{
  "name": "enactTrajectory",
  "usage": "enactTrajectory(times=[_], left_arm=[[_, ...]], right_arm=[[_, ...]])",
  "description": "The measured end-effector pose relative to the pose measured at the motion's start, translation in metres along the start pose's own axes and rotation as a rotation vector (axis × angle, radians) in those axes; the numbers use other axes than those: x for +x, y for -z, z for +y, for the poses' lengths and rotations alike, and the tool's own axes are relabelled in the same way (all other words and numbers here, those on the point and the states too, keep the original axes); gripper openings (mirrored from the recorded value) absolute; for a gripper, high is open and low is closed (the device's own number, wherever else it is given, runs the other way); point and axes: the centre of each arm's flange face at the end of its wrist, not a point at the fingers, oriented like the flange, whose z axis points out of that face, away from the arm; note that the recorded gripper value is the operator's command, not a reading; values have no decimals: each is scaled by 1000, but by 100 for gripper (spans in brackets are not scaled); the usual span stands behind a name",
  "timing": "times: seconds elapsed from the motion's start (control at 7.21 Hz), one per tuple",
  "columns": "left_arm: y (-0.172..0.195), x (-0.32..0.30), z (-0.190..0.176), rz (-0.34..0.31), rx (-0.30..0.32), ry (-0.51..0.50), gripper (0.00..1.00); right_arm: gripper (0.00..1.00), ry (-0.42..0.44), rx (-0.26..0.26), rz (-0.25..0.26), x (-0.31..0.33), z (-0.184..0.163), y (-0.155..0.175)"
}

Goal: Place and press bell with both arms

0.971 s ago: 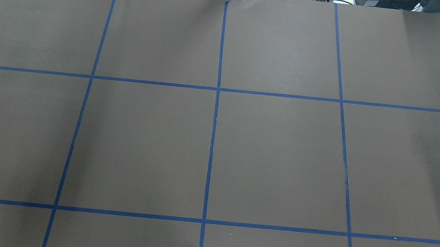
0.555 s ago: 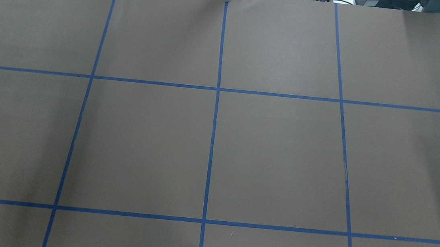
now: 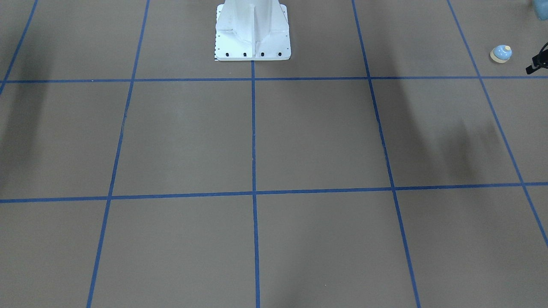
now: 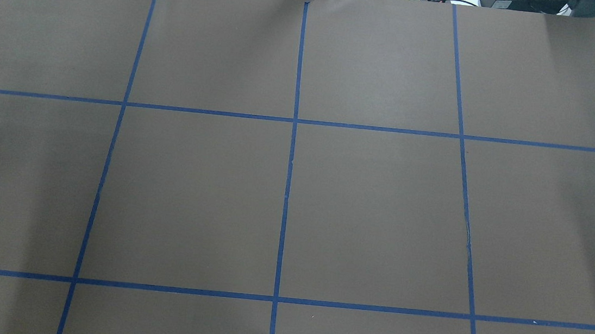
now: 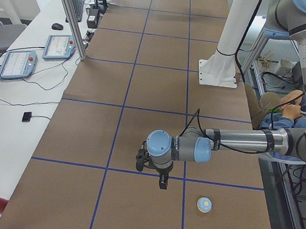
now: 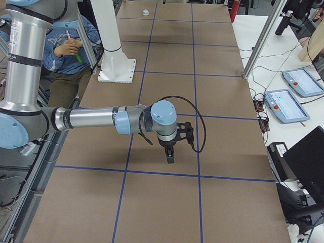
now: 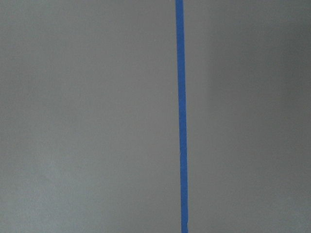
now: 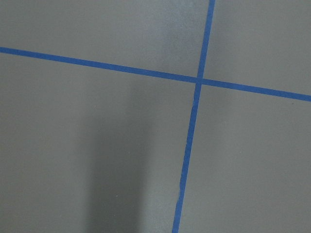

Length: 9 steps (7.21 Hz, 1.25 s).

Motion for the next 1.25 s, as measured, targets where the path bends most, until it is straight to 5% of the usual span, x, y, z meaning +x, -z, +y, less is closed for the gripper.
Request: enactTrajectory(times=[0.42,1.25], left_arm=[[-33,-26,72,4,-98,74,100],[-85,-59,107,41,-241,102,100]], right_arm=[[100,9,8,-36,-7,-1,3],[100,29,24,-84,-16,0,6]])
